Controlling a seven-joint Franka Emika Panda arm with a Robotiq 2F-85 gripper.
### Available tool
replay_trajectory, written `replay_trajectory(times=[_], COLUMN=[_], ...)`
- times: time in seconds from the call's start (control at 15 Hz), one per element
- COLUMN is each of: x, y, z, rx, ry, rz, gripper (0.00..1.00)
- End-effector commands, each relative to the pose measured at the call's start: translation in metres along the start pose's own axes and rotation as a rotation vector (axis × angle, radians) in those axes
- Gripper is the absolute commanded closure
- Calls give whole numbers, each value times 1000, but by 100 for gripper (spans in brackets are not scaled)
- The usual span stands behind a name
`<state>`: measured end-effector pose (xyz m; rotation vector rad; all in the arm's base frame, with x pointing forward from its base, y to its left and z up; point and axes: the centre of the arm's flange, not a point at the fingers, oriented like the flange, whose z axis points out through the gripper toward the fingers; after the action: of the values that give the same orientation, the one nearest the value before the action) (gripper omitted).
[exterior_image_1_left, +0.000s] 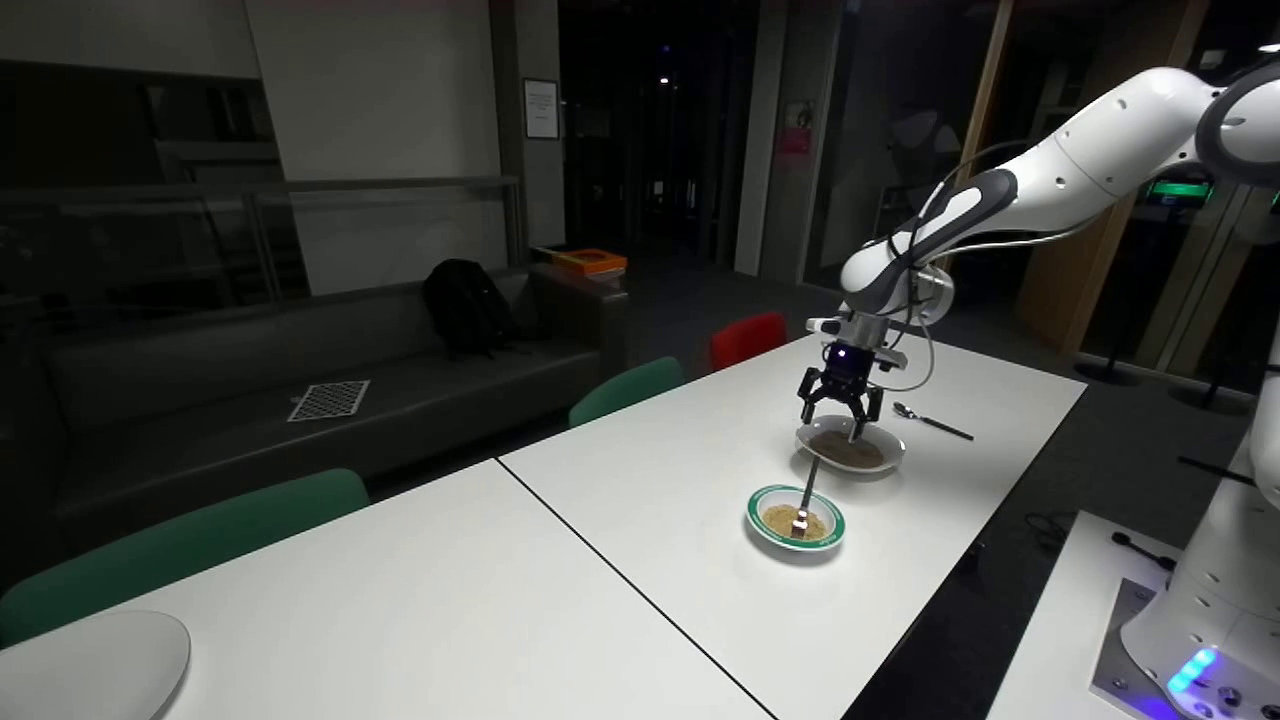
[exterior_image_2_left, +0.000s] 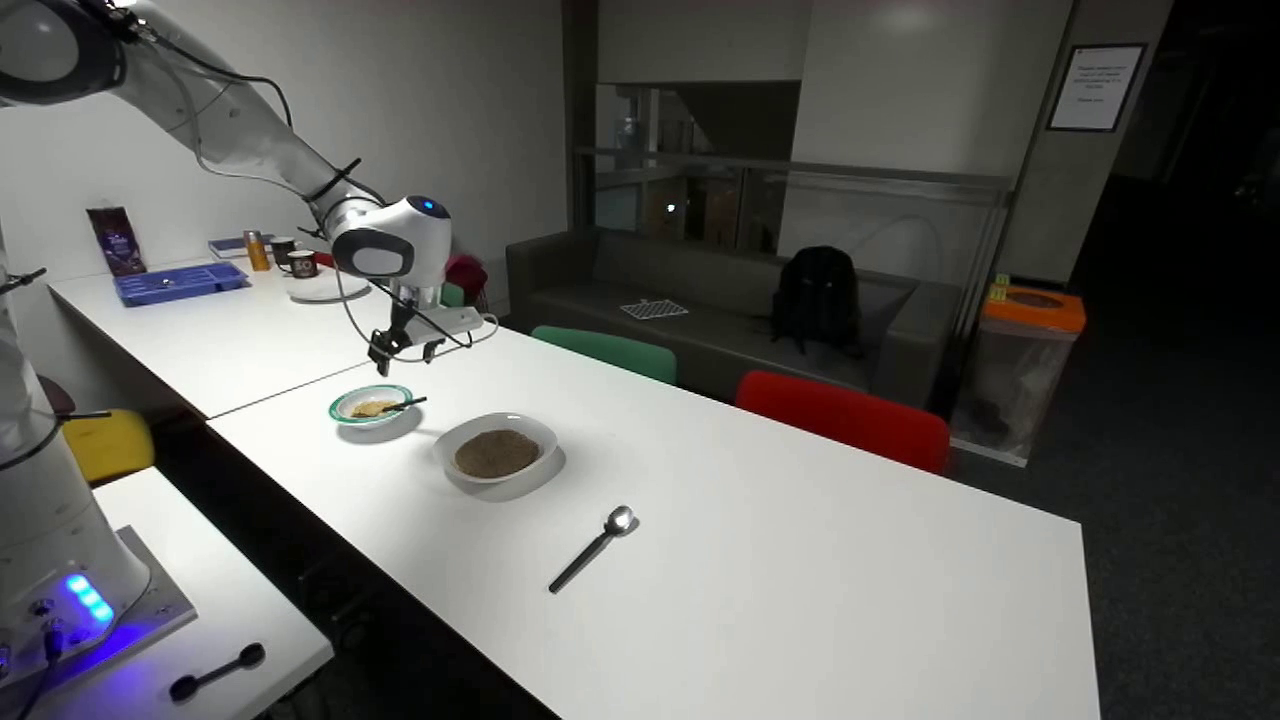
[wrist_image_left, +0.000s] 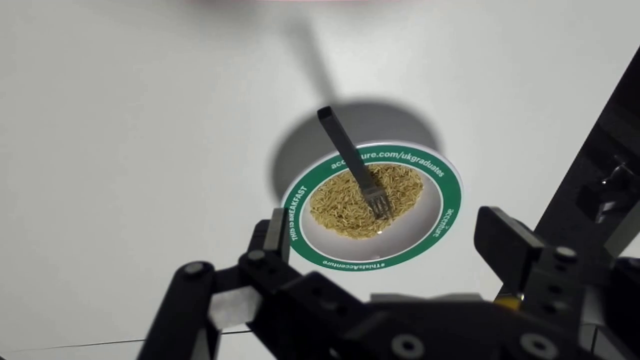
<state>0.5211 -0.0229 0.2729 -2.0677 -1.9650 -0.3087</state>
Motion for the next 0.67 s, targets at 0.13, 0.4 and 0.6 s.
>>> replay_trajectory(times=[0.13,0.4,0.6], x=[-3,-3,-2], y=[-11,-27,-35], z=[7,18,27], rx=[60,77,16], ry=[-92,-158,-137], rz=[-127,-254,-265], gripper=[0,0,0])
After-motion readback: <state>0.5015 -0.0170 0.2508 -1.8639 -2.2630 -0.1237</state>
